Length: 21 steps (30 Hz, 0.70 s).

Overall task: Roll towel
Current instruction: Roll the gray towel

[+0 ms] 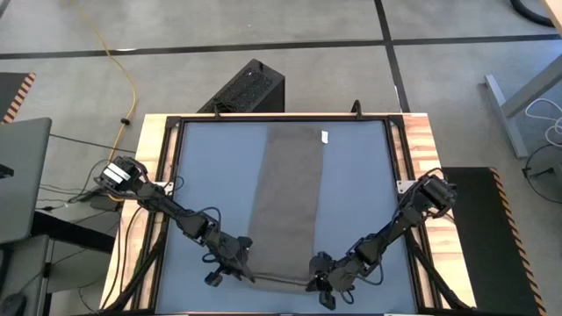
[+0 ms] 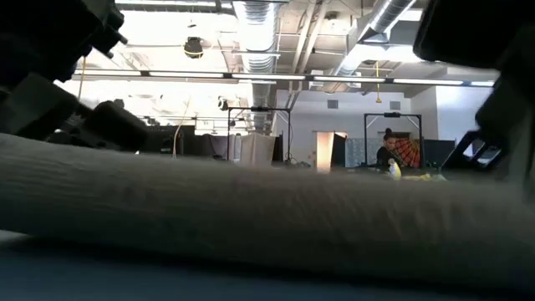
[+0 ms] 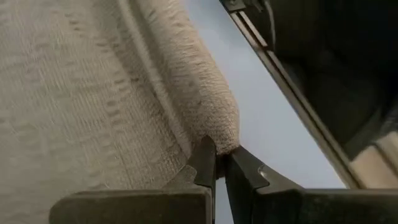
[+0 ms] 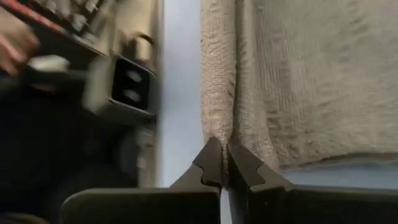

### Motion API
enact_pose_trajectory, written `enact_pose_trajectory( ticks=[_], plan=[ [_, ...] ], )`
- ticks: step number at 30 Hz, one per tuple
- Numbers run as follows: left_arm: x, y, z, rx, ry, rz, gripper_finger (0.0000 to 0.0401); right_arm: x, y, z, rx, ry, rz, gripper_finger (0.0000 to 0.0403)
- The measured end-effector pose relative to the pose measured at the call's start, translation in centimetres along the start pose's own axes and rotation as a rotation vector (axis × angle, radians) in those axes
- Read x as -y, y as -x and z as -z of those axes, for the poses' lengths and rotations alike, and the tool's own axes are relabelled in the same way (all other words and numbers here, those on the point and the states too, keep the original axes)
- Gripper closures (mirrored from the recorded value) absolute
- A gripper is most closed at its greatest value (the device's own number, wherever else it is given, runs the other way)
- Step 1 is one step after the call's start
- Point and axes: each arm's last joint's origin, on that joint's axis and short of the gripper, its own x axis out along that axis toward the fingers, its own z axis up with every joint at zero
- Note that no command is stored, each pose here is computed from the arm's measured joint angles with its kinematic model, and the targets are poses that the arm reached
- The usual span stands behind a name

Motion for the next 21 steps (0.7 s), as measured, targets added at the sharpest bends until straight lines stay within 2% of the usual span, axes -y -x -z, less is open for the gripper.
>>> enact_pose_trajectory(
  ticks=[5,12,17,21],
  plan=[
    [0.3,0.0,-0.1,-0.002,0.095,0.059,0.0399,-0.2,0.3,-1.1,0.022,-0.165,-0.043,0.0381],
    [0.2,-0.1,0.4,-0.041,0.243,0.033,0.0399,0.8,0.1,-2.1,0.039,-0.372,-0.016,0.0380],
    [0.1,-0.1,0.5,-0.049,0.262,0.015,0.0366,1.6,0.1,-2.4,0.014,-0.480,0.035,0.0379],
    [0.0,-0.1,0.6,-0.068,0.245,0.025,0.0330,2.0,-0.1,-2.3,-0.013,-0.512,0.058,0.0379]
  ],
)
